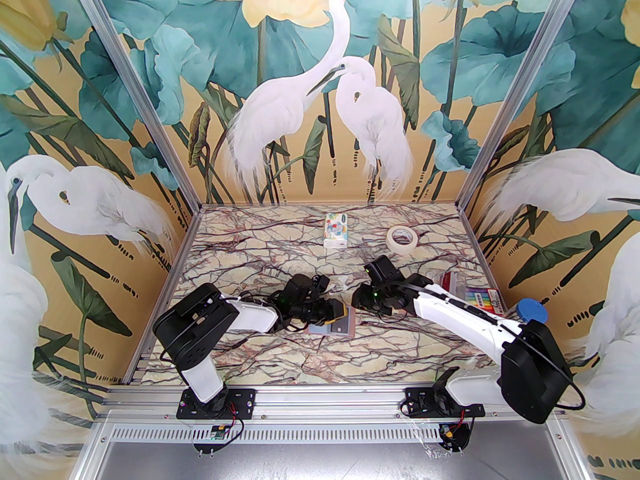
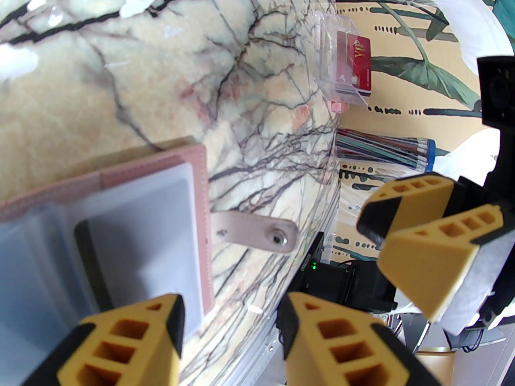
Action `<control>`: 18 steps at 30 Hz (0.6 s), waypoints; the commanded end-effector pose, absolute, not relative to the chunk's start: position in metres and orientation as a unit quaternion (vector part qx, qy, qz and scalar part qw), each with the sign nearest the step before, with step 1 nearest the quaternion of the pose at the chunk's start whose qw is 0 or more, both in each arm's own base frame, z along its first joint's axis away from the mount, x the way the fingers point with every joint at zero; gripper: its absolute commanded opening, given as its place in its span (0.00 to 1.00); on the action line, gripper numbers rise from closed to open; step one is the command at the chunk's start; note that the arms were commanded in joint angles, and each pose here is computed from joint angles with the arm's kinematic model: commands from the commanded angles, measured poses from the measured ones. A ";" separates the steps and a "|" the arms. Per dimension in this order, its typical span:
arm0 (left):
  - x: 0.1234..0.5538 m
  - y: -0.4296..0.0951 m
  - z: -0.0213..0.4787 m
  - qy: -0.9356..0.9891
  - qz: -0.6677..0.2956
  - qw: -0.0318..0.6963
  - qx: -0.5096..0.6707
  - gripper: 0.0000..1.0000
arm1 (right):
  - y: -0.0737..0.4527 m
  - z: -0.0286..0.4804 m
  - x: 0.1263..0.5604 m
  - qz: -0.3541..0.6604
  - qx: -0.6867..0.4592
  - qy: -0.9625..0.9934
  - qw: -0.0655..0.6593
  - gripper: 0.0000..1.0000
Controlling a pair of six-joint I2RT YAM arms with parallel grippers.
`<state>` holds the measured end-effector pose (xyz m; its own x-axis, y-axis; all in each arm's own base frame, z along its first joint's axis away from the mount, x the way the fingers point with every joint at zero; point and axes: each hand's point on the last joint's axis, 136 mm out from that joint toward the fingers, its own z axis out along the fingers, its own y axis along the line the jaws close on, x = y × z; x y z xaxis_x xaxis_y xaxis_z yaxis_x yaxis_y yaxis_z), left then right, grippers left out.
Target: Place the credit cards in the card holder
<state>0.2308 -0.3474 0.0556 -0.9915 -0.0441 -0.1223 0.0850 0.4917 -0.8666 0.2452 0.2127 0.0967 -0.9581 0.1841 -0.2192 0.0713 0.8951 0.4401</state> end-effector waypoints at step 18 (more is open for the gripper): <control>0.228 -0.308 0.090 0.866 -0.485 0.121 0.009 0.46 | 0.036 0.112 0.288 0.030 0.187 0.966 0.175 0.45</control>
<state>0.2333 -0.3207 0.1036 -0.9689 -0.0978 -0.2273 0.1530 0.4850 -0.8610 0.2900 0.0699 0.1053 -0.8721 0.3876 -0.2986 0.3269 0.9157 0.2339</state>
